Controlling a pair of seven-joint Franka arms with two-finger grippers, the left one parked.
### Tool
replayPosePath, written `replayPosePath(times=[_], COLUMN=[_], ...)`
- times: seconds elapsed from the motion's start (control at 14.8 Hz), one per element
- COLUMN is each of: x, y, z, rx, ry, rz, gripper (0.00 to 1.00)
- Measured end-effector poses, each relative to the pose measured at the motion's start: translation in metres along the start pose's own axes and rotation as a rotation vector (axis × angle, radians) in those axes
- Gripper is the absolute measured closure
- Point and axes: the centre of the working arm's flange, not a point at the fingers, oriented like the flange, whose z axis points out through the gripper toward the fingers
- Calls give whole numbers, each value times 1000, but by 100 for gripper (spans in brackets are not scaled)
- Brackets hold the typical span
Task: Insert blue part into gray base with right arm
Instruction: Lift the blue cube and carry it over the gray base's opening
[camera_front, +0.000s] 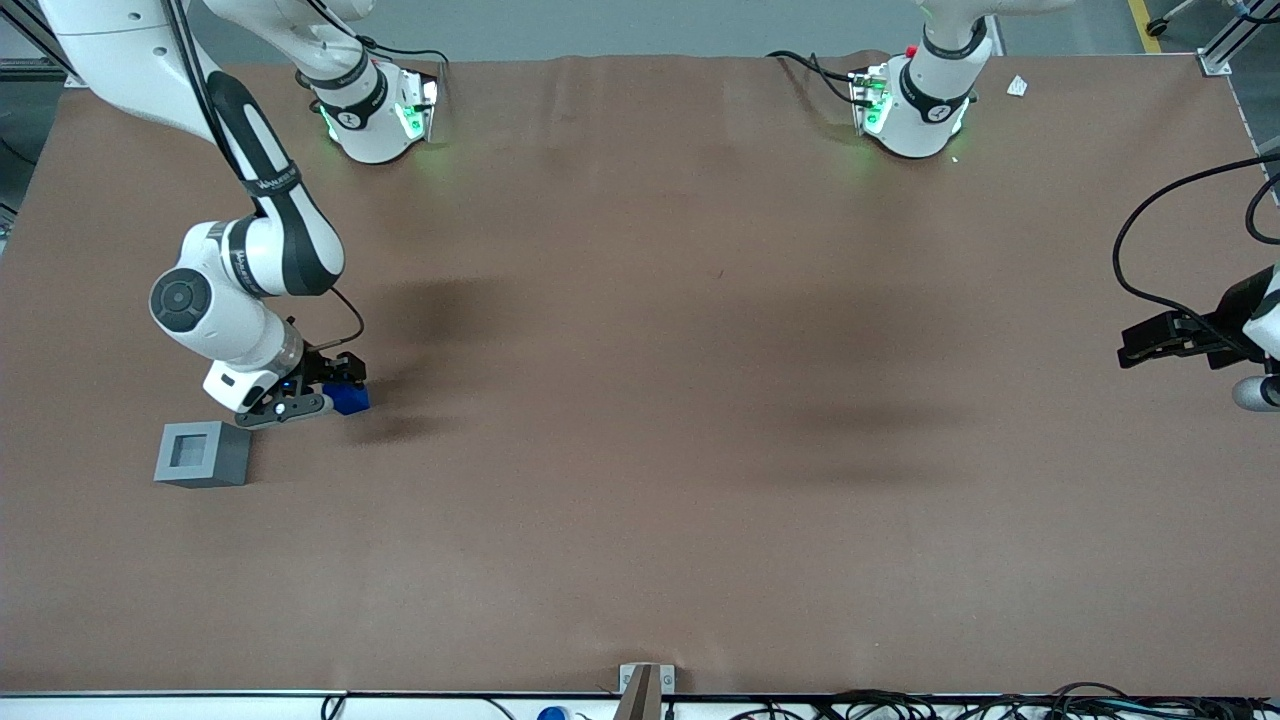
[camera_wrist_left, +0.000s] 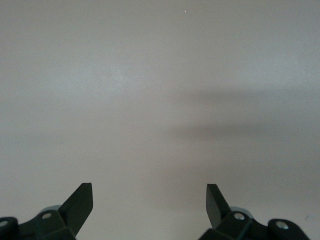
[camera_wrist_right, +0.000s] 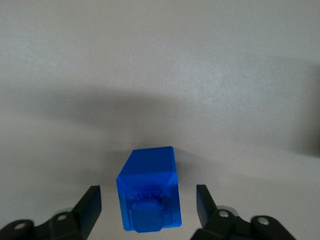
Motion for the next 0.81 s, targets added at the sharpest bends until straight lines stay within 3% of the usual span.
replayPosePath(times=[0.2,0.27,0.34,0.54,0.81], x=[-3,-3,-3,2,-1], y=[0,1,3,13,78], z=[6,6,5,-17,-120], rx=[2,2,1,-7,-20], ry=[-13,-13,-10,14,31], rz=[2,3,5,24,137], gripper=[33,46,49,49,49])
